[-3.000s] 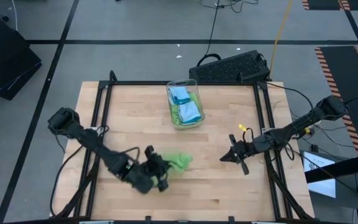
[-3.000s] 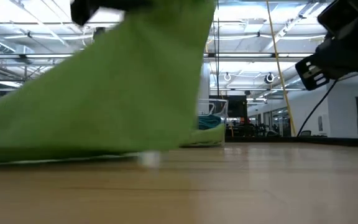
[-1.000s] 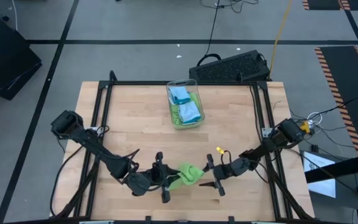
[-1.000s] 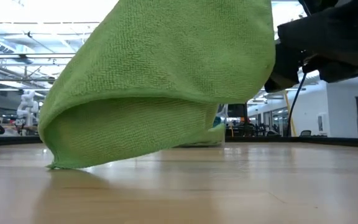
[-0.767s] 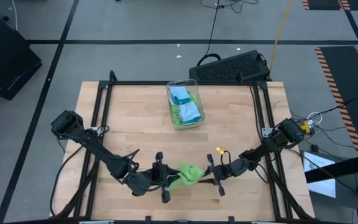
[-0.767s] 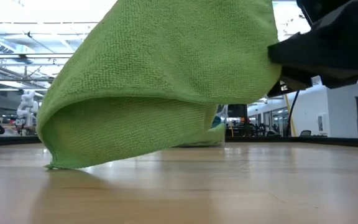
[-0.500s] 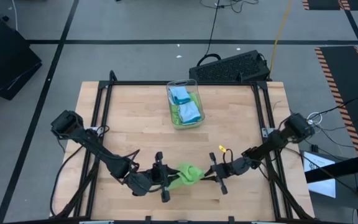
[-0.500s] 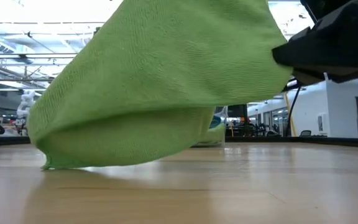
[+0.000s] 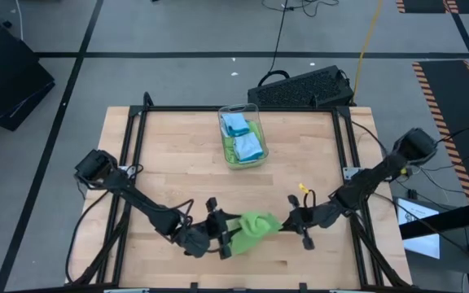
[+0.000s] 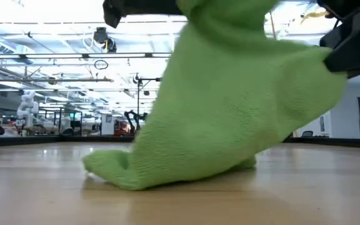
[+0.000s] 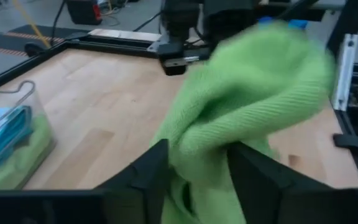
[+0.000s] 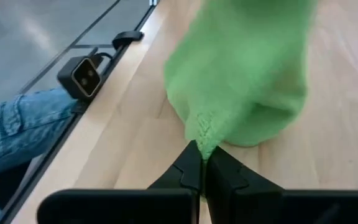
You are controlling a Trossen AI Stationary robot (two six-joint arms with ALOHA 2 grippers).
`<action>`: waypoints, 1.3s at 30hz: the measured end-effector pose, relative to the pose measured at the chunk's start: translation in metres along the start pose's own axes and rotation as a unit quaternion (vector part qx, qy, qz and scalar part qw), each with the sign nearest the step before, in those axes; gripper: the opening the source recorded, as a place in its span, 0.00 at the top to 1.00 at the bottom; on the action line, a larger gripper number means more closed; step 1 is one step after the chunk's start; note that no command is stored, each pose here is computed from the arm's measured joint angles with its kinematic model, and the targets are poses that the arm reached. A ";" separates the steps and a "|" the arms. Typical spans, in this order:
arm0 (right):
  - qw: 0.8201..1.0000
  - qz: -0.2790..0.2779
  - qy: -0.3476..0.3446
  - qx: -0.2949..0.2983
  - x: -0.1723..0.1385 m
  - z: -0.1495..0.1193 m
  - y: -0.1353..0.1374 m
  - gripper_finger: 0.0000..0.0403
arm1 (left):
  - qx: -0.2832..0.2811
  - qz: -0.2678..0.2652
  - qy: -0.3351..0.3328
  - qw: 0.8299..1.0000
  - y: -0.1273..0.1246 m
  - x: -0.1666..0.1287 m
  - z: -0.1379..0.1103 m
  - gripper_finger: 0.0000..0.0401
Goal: Fold microfiber towels
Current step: Fold the green towel
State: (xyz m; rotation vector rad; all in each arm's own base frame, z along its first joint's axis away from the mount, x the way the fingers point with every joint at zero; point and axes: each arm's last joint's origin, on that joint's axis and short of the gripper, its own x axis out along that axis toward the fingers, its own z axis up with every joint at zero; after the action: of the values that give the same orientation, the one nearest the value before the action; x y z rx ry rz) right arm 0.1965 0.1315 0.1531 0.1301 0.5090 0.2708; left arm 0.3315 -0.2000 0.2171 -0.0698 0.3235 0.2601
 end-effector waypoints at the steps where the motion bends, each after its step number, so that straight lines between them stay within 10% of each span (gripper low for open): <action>1: 1.000 0.002 0.002 0.001 -0.002 0.000 0.001 0.99 | -0.003 0.003 0.001 1.000 0.002 0.002 0.000 0.57; 30: 0.999 0.025 0.023 0.003 -0.027 0.002 0.012 1.00 | 0.050 -0.007 0.053 0.997 0.004 0.048 -0.045 0.25; 39: 1.000 0.018 -0.005 -0.008 -0.035 0.010 0.010 1.00 | -0.004 -0.040 0.084 0.996 0.006 0.063 -0.060 0.32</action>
State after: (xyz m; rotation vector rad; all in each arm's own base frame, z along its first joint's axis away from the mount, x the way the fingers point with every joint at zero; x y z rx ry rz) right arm 0.1695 0.1305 0.1799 0.1249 0.4952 0.3092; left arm 0.3689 -0.1854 0.1398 -0.1119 0.4854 0.1755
